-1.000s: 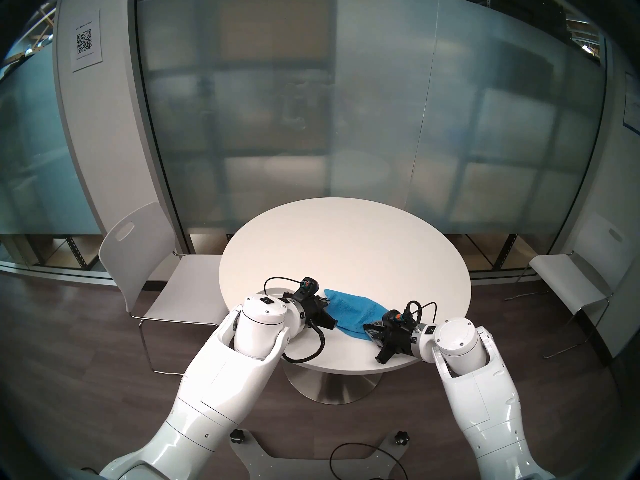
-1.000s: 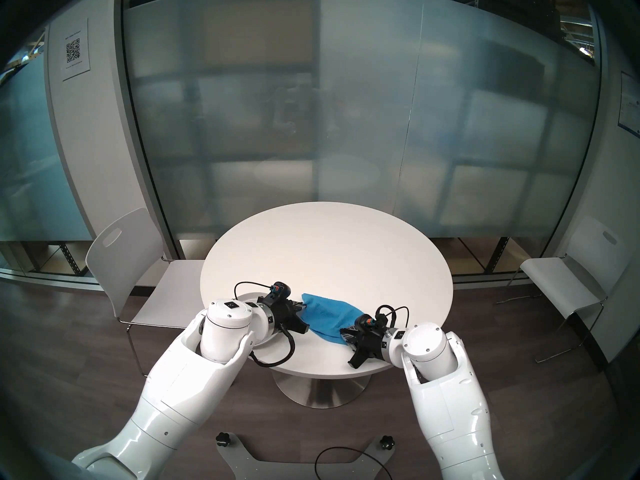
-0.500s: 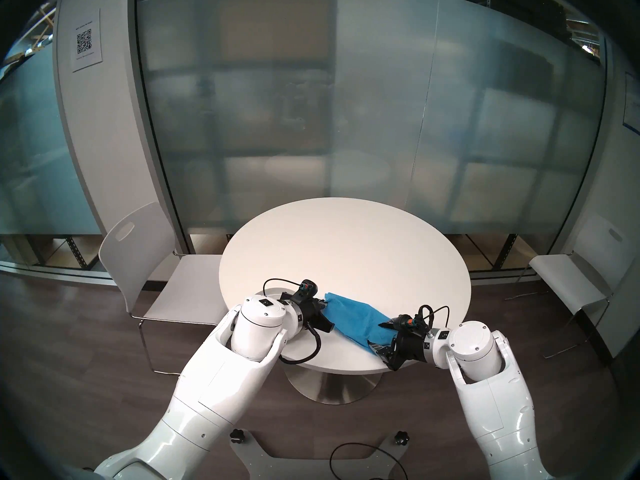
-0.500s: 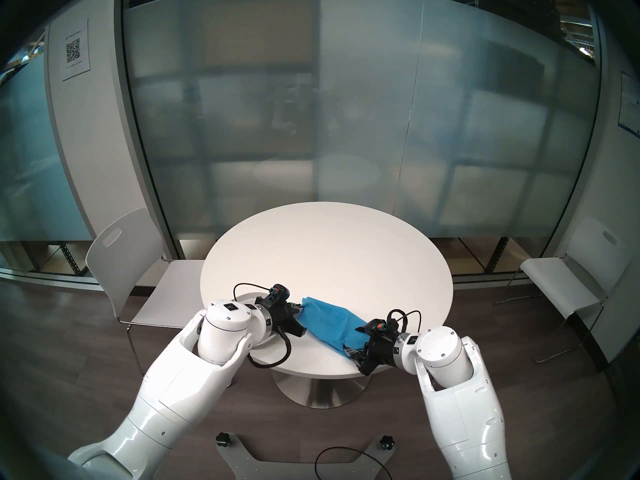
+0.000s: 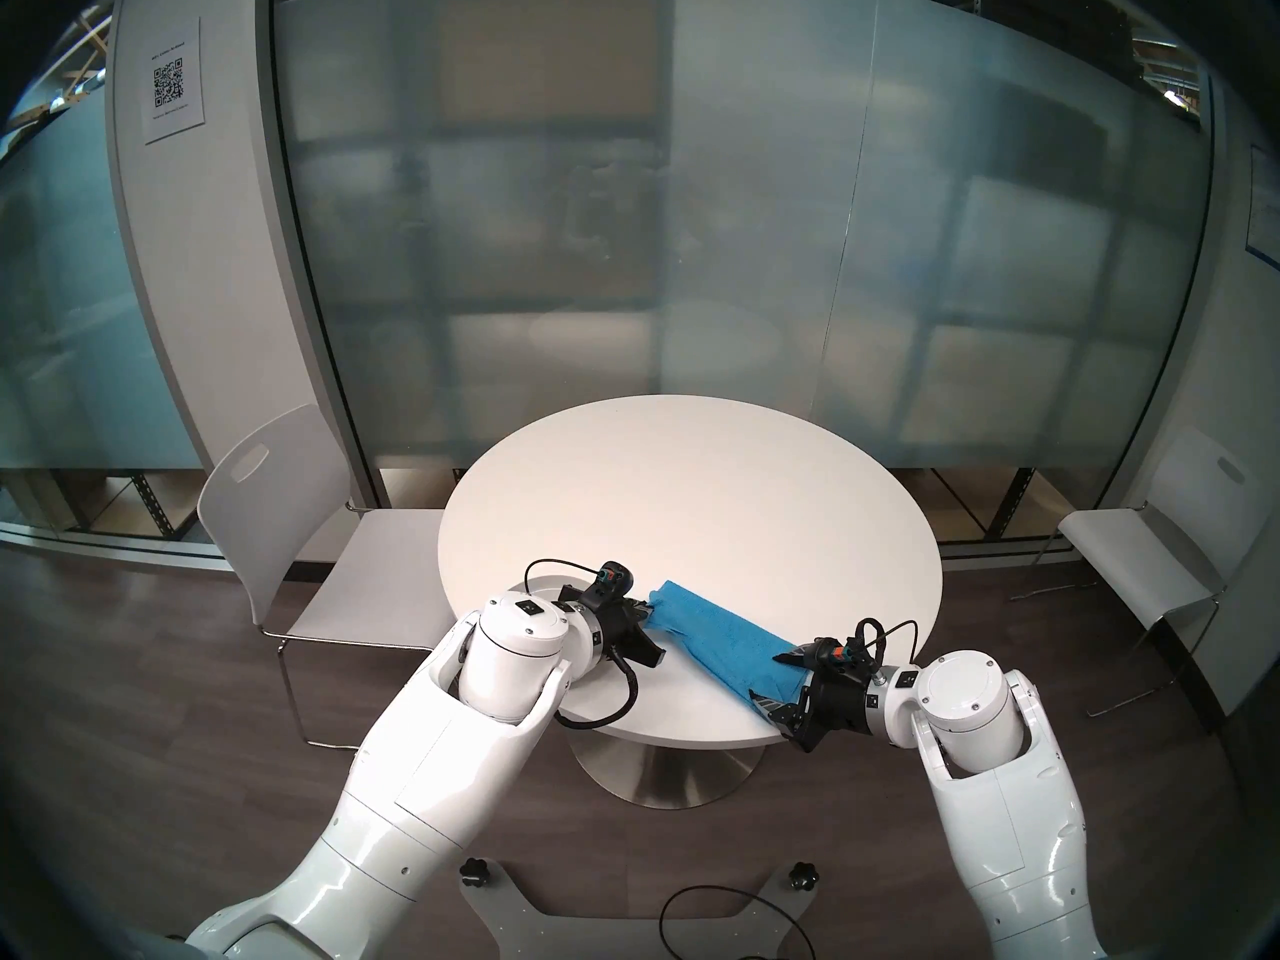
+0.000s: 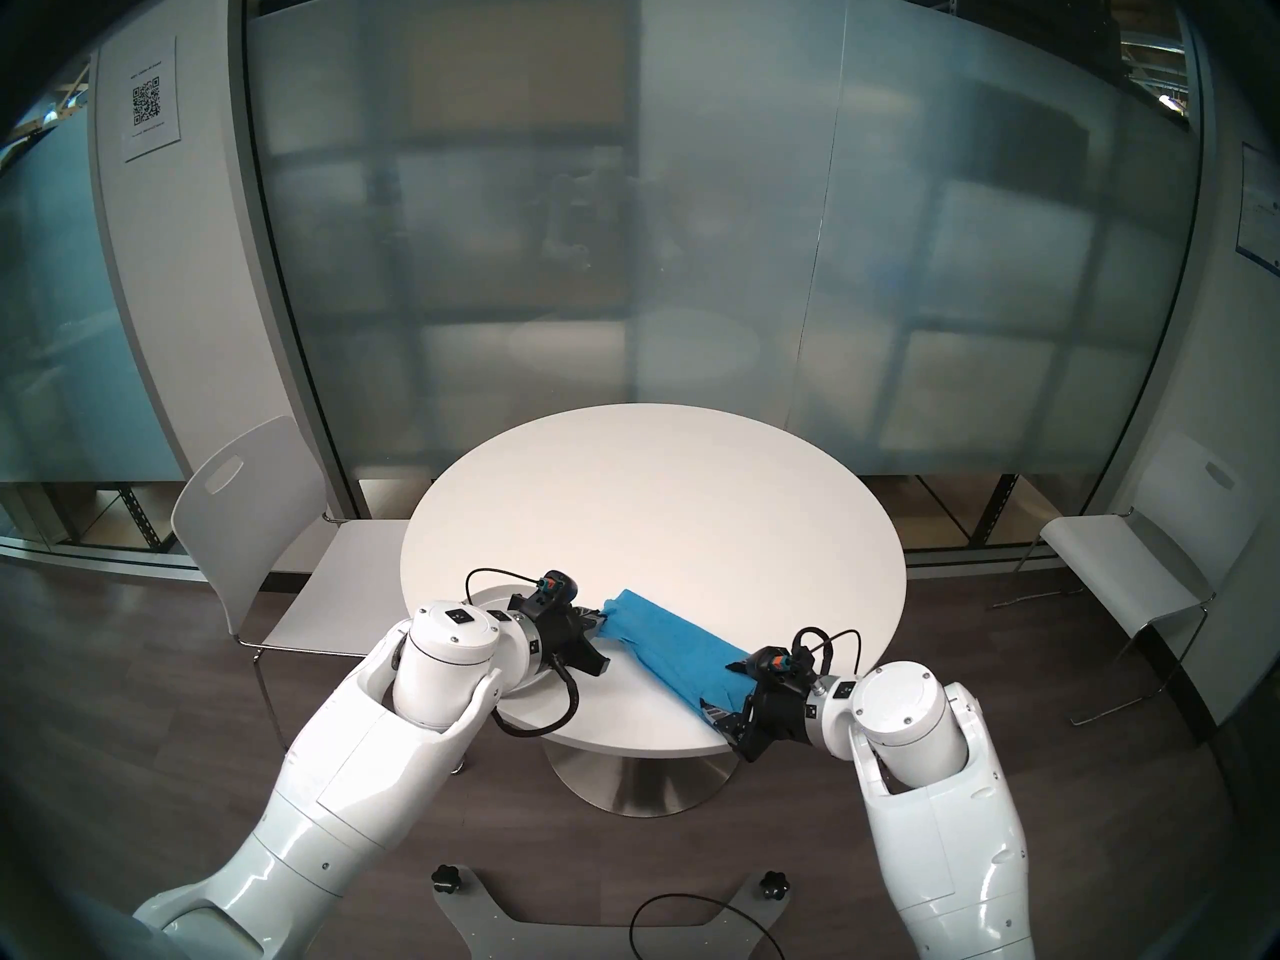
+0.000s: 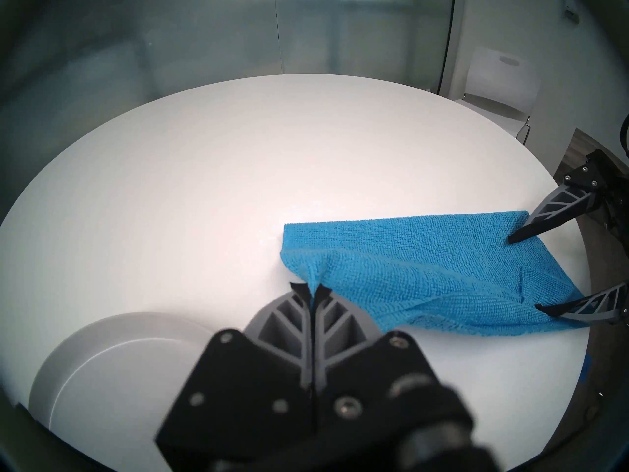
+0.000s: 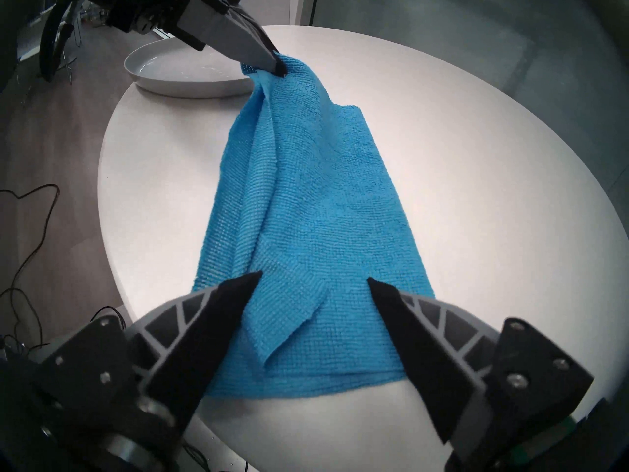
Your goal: Fold the napkin in half twice and place it beside the plate
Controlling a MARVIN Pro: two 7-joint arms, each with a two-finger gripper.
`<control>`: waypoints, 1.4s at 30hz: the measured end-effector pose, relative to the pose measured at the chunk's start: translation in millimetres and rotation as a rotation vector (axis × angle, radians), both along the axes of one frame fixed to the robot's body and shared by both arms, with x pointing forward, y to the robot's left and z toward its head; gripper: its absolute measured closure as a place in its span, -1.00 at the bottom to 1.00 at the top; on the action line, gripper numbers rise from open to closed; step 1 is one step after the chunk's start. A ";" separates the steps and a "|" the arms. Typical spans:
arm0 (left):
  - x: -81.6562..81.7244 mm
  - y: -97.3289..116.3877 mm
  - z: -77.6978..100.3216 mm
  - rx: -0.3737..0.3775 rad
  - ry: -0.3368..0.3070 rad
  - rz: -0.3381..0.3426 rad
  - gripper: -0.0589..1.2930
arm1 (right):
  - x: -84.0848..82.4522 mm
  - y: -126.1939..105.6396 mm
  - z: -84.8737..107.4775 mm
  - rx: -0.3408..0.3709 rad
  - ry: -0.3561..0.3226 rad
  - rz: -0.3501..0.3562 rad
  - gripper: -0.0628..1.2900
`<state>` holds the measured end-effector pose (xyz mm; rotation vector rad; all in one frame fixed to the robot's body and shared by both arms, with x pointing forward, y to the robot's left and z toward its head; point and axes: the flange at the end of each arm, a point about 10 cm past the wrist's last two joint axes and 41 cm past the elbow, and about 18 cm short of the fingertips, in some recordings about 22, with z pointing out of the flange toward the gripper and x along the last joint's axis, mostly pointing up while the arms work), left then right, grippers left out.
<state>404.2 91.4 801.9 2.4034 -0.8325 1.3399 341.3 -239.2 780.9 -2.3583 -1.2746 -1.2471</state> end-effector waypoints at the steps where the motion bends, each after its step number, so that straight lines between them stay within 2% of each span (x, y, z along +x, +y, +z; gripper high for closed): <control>1: 0.1 -0.2 -0.1 0.000 0.000 0.001 0.93 | -0.8 -0.4 0.2 0.000 0.000 -0.001 -0.52; 16: 0.2 -2.3 0.4 0.002 -0.010 0.002 0.93 | -11.8 -6.9 5.1 -0.005 -0.016 -0.021 -0.56; 28: 1.4 -2.0 1.6 0.013 -0.022 0.002 0.93 | -26.9 -26.1 16.5 -0.015 -0.031 -0.070 -0.56; 42: -2.2 -11.2 1.4 0.042 -0.046 -0.072 0.93 | -40.3 -41.5 21.1 -0.009 -0.027 -0.116 -0.56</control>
